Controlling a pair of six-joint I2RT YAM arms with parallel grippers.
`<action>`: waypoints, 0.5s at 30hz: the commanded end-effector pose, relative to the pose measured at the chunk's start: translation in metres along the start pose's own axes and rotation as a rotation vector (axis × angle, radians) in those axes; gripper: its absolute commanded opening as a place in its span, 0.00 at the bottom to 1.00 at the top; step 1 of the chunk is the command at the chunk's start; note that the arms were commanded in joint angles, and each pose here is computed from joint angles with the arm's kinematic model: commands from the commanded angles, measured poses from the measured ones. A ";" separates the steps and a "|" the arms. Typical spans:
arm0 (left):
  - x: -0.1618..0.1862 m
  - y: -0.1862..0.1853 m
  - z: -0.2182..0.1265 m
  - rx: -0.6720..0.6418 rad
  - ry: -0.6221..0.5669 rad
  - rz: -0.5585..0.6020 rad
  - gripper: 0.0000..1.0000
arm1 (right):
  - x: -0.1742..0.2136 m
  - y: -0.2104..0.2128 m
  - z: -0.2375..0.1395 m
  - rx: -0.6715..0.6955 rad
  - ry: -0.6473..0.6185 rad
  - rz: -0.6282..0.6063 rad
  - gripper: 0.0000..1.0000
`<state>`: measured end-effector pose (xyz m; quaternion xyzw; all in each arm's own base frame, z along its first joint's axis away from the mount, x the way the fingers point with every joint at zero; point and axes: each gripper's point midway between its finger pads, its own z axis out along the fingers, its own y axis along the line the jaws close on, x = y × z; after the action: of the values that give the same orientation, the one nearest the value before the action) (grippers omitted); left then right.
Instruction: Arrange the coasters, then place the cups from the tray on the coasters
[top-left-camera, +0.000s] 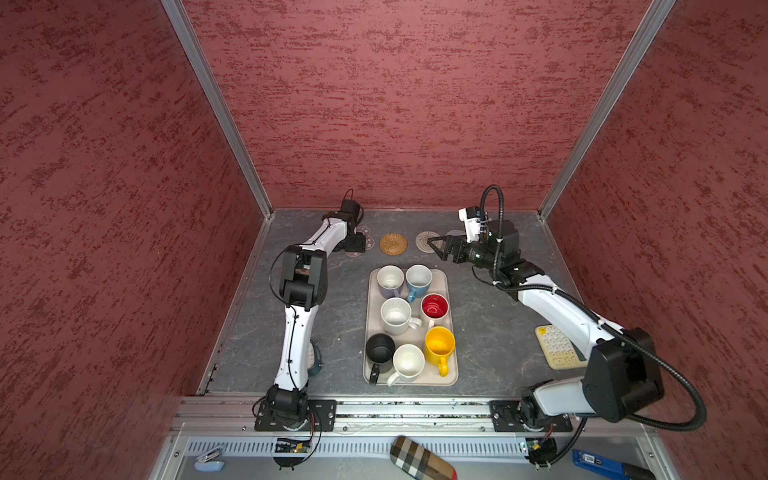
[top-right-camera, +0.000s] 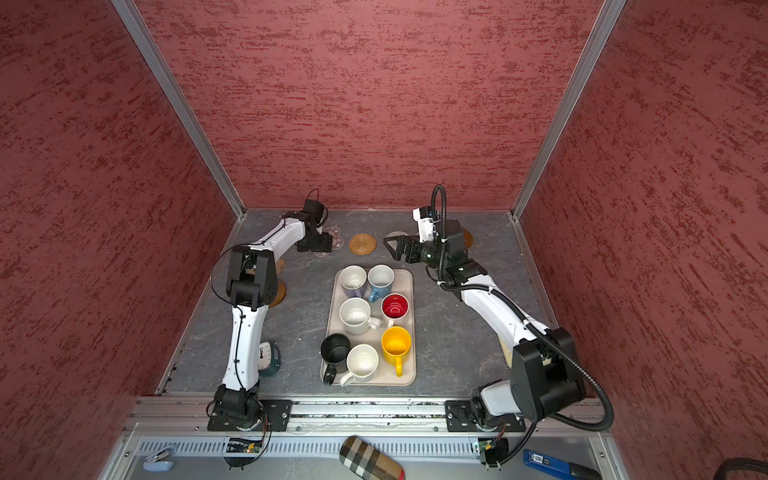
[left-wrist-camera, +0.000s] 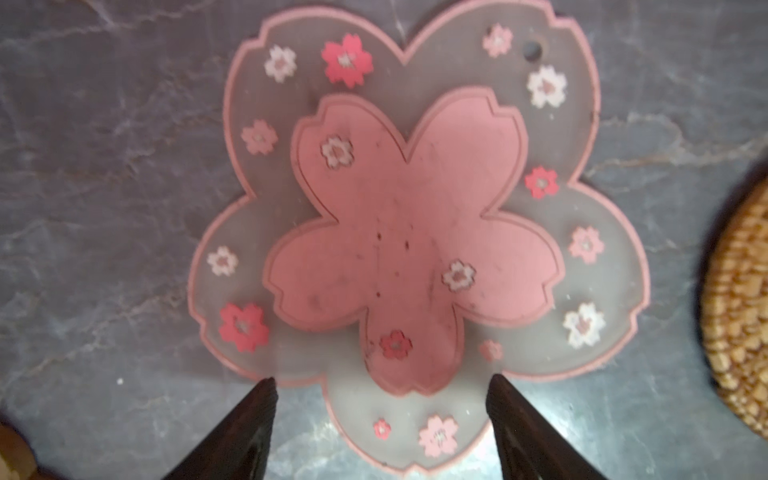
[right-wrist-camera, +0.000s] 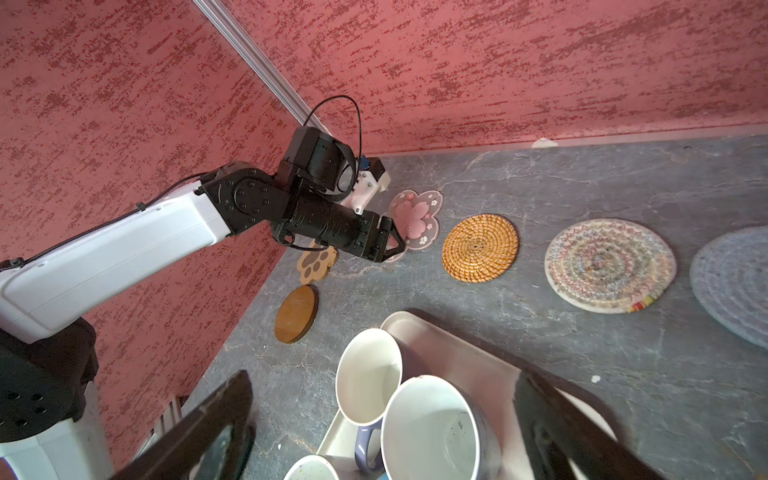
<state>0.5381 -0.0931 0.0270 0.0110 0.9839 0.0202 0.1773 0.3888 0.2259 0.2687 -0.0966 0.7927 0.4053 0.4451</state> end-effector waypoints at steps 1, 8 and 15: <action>0.042 -0.014 0.006 0.015 0.122 0.040 0.80 | -0.010 0.014 -0.006 -0.039 -0.041 -0.024 0.99; 0.005 -0.004 -0.035 0.039 0.000 -0.002 0.80 | -0.009 0.013 -0.005 -0.041 -0.035 -0.018 0.99; -0.050 0.010 -0.056 0.192 -0.124 -0.085 0.90 | -0.006 0.004 0.005 -0.021 -0.018 -0.015 0.99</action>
<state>0.5479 -0.0935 0.0740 -0.0035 0.9782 -0.0419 0.2032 0.3890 0.2262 0.2691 -0.0961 0.7920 0.4064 0.4454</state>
